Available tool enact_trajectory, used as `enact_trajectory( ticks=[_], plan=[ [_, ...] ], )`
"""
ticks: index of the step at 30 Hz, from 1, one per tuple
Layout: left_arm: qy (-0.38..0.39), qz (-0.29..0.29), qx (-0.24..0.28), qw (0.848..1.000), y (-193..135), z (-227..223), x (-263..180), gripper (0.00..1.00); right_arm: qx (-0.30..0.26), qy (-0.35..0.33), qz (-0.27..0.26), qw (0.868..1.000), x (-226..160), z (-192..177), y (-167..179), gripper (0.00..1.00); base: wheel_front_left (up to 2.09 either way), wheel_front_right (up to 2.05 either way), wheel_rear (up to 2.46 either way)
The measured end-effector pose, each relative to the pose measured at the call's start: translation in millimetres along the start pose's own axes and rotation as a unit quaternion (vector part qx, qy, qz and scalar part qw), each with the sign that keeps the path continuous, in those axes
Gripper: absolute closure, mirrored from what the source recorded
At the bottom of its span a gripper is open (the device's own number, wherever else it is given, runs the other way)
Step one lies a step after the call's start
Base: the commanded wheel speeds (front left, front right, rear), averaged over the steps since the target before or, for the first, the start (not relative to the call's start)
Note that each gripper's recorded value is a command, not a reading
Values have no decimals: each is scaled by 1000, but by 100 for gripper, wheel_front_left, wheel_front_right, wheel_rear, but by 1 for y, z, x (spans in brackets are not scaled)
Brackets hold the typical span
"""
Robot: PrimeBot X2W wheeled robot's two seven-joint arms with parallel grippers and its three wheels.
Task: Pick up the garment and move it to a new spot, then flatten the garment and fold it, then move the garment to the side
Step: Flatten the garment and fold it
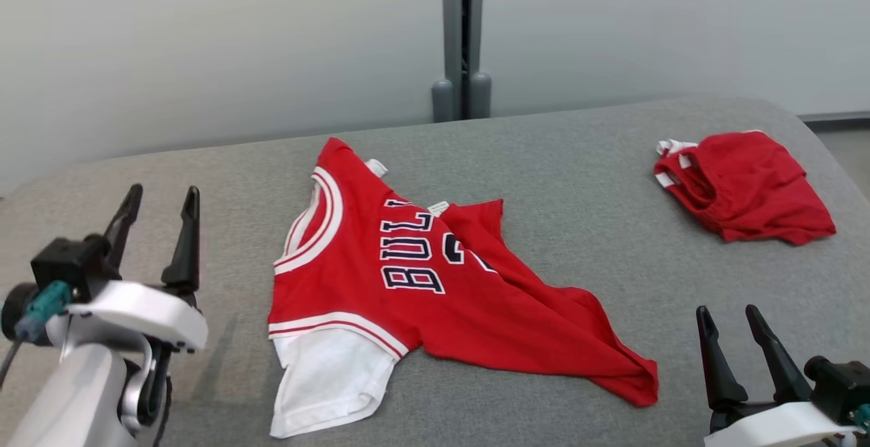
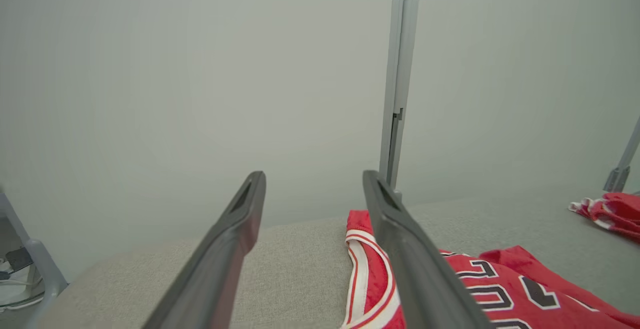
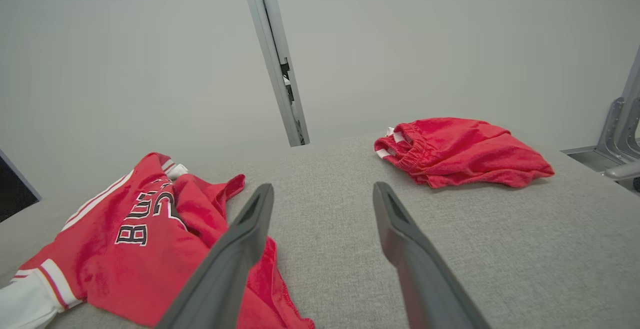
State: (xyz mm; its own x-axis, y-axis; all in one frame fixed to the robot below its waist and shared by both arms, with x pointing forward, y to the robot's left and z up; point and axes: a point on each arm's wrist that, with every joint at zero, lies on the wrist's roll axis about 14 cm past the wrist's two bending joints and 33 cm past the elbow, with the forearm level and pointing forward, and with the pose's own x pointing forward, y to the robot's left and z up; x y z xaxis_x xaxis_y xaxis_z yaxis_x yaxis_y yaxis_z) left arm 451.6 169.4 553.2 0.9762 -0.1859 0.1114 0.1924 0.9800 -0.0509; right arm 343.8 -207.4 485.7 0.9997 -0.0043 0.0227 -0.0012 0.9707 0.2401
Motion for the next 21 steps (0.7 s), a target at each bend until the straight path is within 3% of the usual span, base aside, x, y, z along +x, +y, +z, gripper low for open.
enact_trajectory(
  ticks=[21],
  plan=[
    [-11,118,-30,992,36,-17,-119,0,1,6,71,997,13,-4,45,0,0,0,0]
  ],
)
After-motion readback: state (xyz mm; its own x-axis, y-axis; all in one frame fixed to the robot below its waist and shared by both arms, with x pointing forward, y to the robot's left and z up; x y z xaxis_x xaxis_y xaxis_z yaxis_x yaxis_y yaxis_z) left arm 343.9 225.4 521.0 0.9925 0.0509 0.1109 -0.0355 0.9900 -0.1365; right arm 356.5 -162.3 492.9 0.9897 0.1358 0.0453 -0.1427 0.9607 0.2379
